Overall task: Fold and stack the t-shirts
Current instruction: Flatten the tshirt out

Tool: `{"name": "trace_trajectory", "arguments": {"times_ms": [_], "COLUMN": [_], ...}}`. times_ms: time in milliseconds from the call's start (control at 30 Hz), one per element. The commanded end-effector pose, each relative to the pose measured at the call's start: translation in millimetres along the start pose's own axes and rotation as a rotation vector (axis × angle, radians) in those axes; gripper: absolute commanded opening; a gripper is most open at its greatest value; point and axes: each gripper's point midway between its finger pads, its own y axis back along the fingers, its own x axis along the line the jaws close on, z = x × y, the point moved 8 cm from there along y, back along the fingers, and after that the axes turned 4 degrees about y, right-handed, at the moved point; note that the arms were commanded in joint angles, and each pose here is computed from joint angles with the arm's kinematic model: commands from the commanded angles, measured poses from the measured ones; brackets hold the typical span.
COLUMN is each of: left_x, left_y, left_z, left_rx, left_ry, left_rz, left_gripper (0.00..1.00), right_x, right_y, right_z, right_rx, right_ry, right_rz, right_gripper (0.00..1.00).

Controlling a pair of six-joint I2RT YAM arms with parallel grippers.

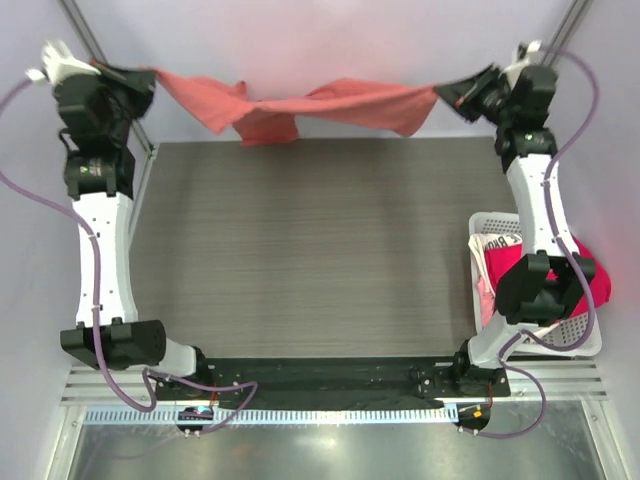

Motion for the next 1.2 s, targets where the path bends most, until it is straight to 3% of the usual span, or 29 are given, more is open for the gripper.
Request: {"name": "trace_trajectory", "arguments": {"times_ms": [0,33,100,167,233,400,467,533,633,767,933,1167], "left_x": [36.5,63.7,69.6,108.1,112.9,166.9,175.4,191.9,208.2,211.6,206.3,209.2], "left_y": [13.7,23.2,61.0,85.3,118.1,174.7,194.0,212.8,232.0,255.0,261.9,260.4], "left_z": [-31.3,-49.8,-51.5,-73.8,-77.6,-130.3,-139.3,-152.6,-164.0,-169.4,-166.4,-166.7], "left_rx": [0.09,0.123,0.1,0.129,0.13,0.294,0.309,0.326,0.345,0.335,0.322,0.337], "left_ry": [0.005,0.002,-0.003,-0.016,-0.021,-0.008,-0.008,-0.013,-0.034,-0.016,-0.001,0.017], "left_rz": [0.07,0.151,0.192,0.345,0.37,0.481,0.481,0.507,0.543,0.533,0.525,0.59], "left_gripper": [0.0,0.0,0.0,0.0,0.0,0.0,0.0,0.0,0.0,0.06,0.08,0.04], "right_x": [-56.2,-65.5,-87.4,-105.5,-126.6,-138.2,-147.9,-145.6,-142.9,-139.6,-121.2,-116.5], "right_y": [-2.1,2.0,14.9,30.4,46.4,92.9,113.9,136.1,164.2,194.3,209.4,207.0], "right_z": [-48.0,-58.0,-86.9,-115.6,-147.5,-193.5,-218.4,-234.2,-251.7,-272.3,-299.0,-332.1], "right_rx": [0.11,0.123,0.164,0.209,0.268,0.32,0.37,0.372,0.38,0.422,0.496,0.561], "right_ry": [-0.089,-0.1,-0.121,-0.15,-0.174,-0.148,-0.152,-0.135,-0.103,-0.057,-0.006,0.051], "right_rz": [-0.084,-0.112,-0.174,-0.231,-0.289,-0.357,-0.401,-0.41,-0.434,-0.462,-0.43,-0.604], "right_gripper": [0.01,0.01,0.01,0.01,0.01,0.02,0.11,0.28,0.46,0.59,0.58,0.49]}}
